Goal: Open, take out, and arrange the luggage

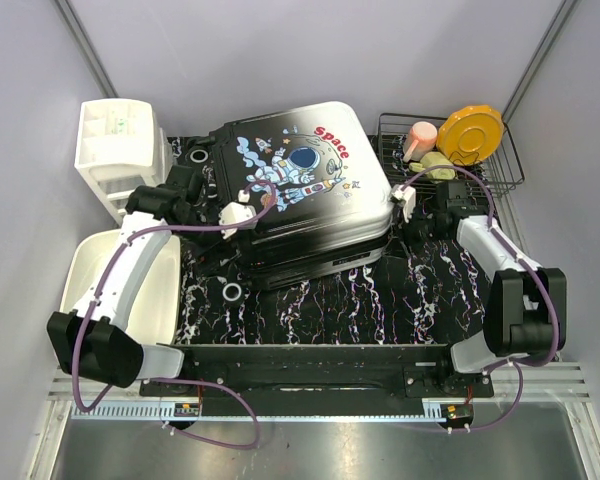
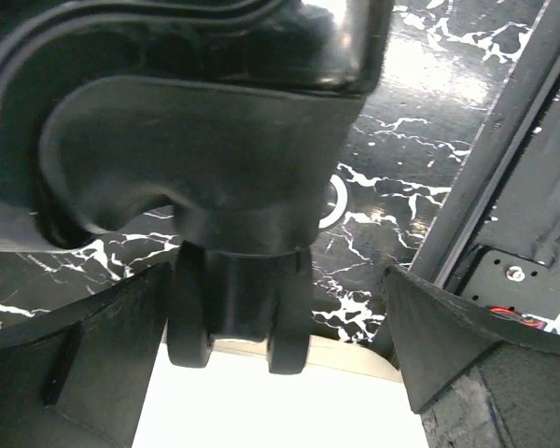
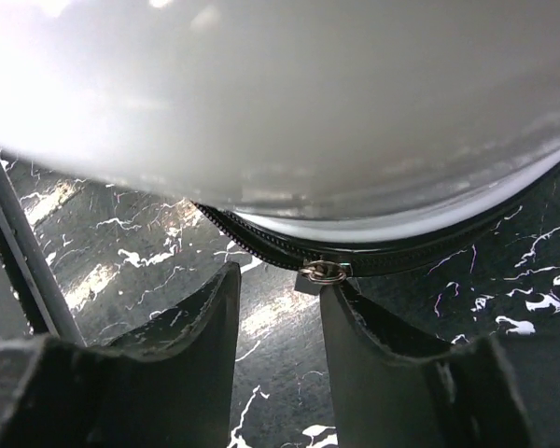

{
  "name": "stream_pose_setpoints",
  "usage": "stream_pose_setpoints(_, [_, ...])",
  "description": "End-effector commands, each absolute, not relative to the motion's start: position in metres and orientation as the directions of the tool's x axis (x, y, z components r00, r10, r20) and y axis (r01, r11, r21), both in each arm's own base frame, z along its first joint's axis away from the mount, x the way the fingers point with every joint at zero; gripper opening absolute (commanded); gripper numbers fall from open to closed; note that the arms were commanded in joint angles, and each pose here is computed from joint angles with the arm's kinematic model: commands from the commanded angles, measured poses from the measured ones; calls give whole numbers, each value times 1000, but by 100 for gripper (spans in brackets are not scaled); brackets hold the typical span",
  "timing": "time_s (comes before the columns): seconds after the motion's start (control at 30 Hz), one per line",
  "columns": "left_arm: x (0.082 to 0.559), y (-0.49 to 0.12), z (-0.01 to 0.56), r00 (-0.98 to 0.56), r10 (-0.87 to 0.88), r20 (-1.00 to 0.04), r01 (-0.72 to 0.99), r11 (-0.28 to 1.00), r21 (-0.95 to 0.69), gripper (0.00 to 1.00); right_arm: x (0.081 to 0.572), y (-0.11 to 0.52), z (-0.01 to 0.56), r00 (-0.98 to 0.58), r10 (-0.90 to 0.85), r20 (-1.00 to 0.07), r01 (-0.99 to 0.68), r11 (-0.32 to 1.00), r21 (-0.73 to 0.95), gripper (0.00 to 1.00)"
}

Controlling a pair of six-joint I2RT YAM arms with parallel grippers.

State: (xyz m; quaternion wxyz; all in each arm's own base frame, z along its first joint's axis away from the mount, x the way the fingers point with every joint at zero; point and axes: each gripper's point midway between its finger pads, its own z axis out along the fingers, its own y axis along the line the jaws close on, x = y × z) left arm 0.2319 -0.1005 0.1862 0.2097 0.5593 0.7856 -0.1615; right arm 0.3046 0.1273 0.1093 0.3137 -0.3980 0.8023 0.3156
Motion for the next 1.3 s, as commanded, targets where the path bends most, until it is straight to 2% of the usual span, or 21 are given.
stream_pose_setpoints(0.0, [255,-100,190,-273,804,-529,932,357,63,98,329,142,134,-369,-368,-854,-857,490,159,44])
stream_pose_setpoints(0.03, [257,-99,189,-280,801,-529,928,368,65,98,329,141,133,-367,-372,-853,-855,497,151,40])
stream_pose_setpoints(0.07, [257,-98,186,-288,802,-523,926,373,62,97,326,140,131,-364,-376,-852,-856,496,147,28])
stream_pose_setpoints(0.17, [262,-93,177,-307,805,-508,912,401,84,96,323,136,128,-347,-398,-849,-856,504,114,10])
stream_pose_setpoints(0.23, [263,-91,171,-312,808,-500,909,407,92,94,325,131,126,-342,-416,-843,-846,527,83,4])
stream_pose_setpoints(0.27, [263,-91,168,-314,811,-494,909,407,90,90,325,128,126,-339,-425,-840,-841,537,68,0])
stream_pose_setpoints(0.33, [268,-83,161,-327,824,-462,899,422,115,83,330,119,124,-341,-451,-825,-823,568,29,0])
stream_pose_setpoints(0.37, [270,-80,156,-333,832,-444,898,423,119,70,332,116,126,-336,-456,-824,-815,580,12,0])
stream_pose_setpoints(0.47, [280,-68,149,-358,834,-420,884,448,136,49,339,105,133,-326,-462,-825,-801,599,-19,0])
stream_pose_setpoints(0.5, [284,-62,149,-372,827,-422,874,465,142,37,342,102,135,-312,-472,-825,-803,594,-36,0])
stream_pose_setpoints(0.6, [293,-53,153,-378,820,-430,863,480,156,20,351,97,145,-271,-489,-829,-817,572,-70,0])
stream_pose_setpoints(0.77, [303,-42,154,-356,840,-409,864,463,199,2,366,76,157,-304,-464,-832,-829,559,-9,0])
stream_pose_setpoints(1.03, [309,-38,153,-314,864,-395,879,421,224,0,406,71,163,-308,-437,-845,-873,484,68,0])
stream_pose_setpoints(1.13, [310,-38,153,-300,870,-392,884,408,229,0,413,73,161,-321,-437,-840,-898,422,124,0])
stream_pose_setpoints(1.17, [311,-38,153,-297,871,-391,885,405,229,0,405,76,158,-365,-432,-825,-897,400,188,0])
stream_pose_setpoints(1.23, [312,-38,152,-293,873,-390,888,400,228,0,421,77,157,-340,-436,-833,-918,346,194,4])
stream_pose_setpoints(1.27, [313,-38,151,-292,875,-386,889,397,226,0,413,78,155,-395,-432,-811,-905,333,264,7])
